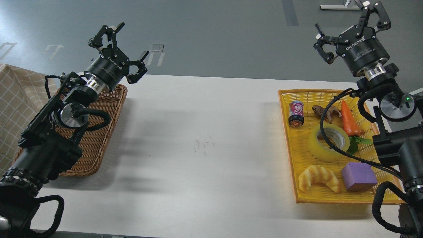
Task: Place and transfer tape with both arms
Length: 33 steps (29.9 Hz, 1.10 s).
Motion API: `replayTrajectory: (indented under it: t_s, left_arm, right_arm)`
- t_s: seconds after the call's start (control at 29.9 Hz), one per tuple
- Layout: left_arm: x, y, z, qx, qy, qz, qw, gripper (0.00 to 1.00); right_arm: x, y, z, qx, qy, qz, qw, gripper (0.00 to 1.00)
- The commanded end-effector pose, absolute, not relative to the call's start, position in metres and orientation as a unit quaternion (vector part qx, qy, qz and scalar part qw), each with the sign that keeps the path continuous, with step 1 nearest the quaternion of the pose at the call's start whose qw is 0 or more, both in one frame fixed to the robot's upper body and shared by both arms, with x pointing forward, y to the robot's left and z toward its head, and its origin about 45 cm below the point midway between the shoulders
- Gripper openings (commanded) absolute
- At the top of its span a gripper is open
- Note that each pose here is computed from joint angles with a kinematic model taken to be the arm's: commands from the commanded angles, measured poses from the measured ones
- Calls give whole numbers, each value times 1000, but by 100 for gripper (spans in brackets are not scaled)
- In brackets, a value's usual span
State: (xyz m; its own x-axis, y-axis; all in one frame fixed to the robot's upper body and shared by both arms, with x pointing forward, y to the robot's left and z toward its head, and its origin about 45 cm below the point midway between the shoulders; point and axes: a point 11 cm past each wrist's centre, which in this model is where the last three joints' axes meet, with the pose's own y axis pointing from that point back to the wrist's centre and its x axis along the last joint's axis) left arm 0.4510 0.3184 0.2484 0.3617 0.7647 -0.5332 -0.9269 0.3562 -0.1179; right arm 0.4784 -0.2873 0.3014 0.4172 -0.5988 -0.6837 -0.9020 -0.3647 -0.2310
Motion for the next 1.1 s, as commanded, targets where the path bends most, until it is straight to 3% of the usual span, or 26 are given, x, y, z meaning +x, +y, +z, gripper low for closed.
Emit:
replayTrajectory:
  t_s: [0.0, 1.07]
  left_arm:
    - [451, 316, 248, -201, 197, 527, 802, 99]
    - [451, 317, 252, -204, 193, 525, 803, 99]
  right_arm:
    - [478, -284, 301, -787, 474, 254, 302, 100]
    - [475, -281, 304, -790, 468, 249, 306, 100]
